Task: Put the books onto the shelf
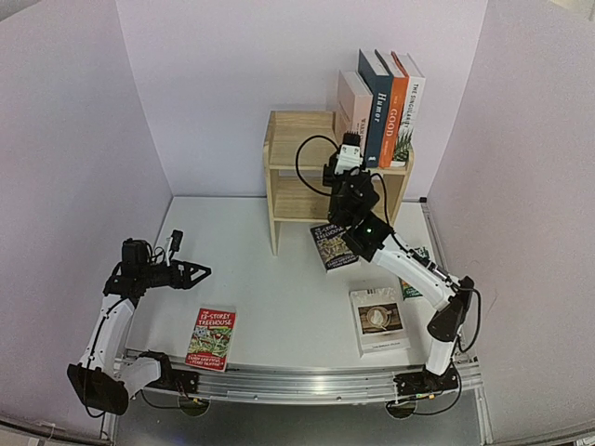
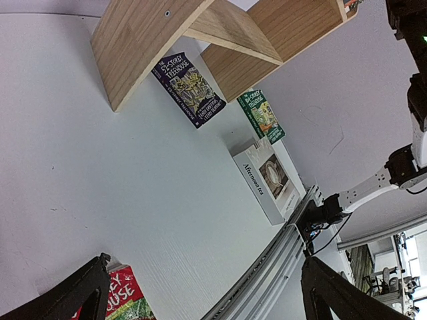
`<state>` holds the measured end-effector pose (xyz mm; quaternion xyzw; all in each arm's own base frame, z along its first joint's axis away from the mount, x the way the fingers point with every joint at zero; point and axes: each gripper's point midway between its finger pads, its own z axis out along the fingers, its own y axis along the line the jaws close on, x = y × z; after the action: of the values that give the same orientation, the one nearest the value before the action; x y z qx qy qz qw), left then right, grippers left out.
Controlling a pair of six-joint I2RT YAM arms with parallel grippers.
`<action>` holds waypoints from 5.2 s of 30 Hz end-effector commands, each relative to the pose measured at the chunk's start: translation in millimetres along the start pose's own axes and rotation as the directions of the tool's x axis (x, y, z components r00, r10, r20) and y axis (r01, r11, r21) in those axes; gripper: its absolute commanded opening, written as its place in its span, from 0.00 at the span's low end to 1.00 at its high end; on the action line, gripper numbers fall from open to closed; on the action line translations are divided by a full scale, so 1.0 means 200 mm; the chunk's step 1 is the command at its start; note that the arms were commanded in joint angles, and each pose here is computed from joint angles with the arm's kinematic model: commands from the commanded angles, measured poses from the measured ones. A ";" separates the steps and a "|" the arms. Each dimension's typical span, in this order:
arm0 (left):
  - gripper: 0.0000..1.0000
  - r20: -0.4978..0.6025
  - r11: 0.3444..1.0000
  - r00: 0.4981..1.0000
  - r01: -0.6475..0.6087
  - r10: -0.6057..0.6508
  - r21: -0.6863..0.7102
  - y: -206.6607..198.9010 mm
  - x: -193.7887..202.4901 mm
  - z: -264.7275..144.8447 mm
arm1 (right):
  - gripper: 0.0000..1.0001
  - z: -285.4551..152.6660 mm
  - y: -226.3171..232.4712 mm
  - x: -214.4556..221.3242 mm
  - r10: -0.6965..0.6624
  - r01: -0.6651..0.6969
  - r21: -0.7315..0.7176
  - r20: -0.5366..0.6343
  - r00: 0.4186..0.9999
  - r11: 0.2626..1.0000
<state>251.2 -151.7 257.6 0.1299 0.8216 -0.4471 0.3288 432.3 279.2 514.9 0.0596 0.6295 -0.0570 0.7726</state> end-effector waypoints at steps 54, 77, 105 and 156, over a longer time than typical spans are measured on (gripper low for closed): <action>0.99 -0.048 0.998 0.998 -0.043 0.046 0.054 -0.03 0.02 0.10 | 0.10 -1.24 -0.57 2.22 0.175 -0.616 0.374 -0.917 -0.359 0.694; 1.00 -0.568 0.891 0.725 -0.140 0.390 0.433 0.12 0.29 0.51 | 0.00 -1.32 0.38 1.58 -0.382 -0.729 -0.538 -0.836 0.394 0.423; 0.56 -0.517 0.752 0.640 -0.151 0.569 0.641 -0.33 0.34 0.58 | 0.00 -1.34 0.57 1.28 -0.491 -0.488 -0.869 -0.459 0.741 0.076; 0.38 -0.066 0.586 0.718 0.508 -0.693 -0.630 0.43 0.01 0.26 | 0.87 -1.29 1.59 1.42 -0.579 0.554 -0.505 0.126 0.806 0.662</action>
<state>312.4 -154.1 177.1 -0.1786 0.9483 -0.2600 0.0354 278.9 640.9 186.5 -0.3767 0.6375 -0.0471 0.6704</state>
